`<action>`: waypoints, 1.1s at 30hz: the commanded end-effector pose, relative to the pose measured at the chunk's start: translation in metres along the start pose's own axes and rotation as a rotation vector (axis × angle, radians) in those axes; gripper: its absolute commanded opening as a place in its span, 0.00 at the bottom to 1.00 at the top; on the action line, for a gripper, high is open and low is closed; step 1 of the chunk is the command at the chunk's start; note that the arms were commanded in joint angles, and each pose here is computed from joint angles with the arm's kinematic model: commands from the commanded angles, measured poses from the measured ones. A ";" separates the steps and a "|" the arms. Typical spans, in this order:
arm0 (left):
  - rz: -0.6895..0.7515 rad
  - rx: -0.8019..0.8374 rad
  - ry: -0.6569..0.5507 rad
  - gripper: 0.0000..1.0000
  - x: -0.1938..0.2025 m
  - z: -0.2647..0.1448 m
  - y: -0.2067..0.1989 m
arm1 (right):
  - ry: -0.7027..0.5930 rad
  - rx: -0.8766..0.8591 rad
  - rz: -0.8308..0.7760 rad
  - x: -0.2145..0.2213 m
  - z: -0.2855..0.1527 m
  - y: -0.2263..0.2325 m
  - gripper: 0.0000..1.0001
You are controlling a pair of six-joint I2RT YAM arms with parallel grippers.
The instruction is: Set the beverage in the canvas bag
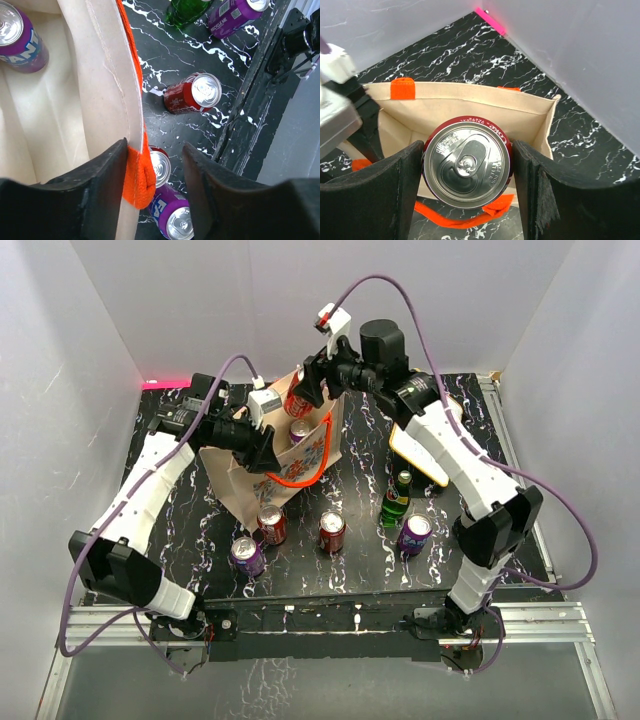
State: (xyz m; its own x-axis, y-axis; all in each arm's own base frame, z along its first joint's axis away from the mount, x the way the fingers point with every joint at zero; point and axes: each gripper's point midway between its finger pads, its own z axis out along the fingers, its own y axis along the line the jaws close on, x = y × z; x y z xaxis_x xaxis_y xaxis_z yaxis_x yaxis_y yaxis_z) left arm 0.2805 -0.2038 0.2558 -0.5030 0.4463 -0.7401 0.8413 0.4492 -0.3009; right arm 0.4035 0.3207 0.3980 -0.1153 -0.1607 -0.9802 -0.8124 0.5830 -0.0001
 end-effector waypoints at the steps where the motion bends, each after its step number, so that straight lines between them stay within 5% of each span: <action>1: 0.055 0.035 -0.042 0.41 -0.004 -0.012 -0.020 | -0.175 -0.025 -0.023 -0.058 0.003 0.007 0.08; 9: 0.061 0.082 -0.006 0.28 0.009 -0.008 -0.025 | -0.012 -0.014 0.008 0.003 0.010 0.004 0.08; 33: -0.035 0.153 0.059 0.23 0.040 0.012 -0.026 | 0.111 -0.002 -0.029 0.063 0.007 0.002 0.08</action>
State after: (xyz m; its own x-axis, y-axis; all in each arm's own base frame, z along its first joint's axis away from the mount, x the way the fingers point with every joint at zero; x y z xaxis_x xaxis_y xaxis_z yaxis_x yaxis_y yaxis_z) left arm 0.2536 -0.2062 0.2307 -0.5103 0.4782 -0.7148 0.8559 0.3630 -0.3683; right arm 0.3807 0.3056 0.2728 -0.3246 -0.3615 -0.8740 -0.8072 0.5876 0.0568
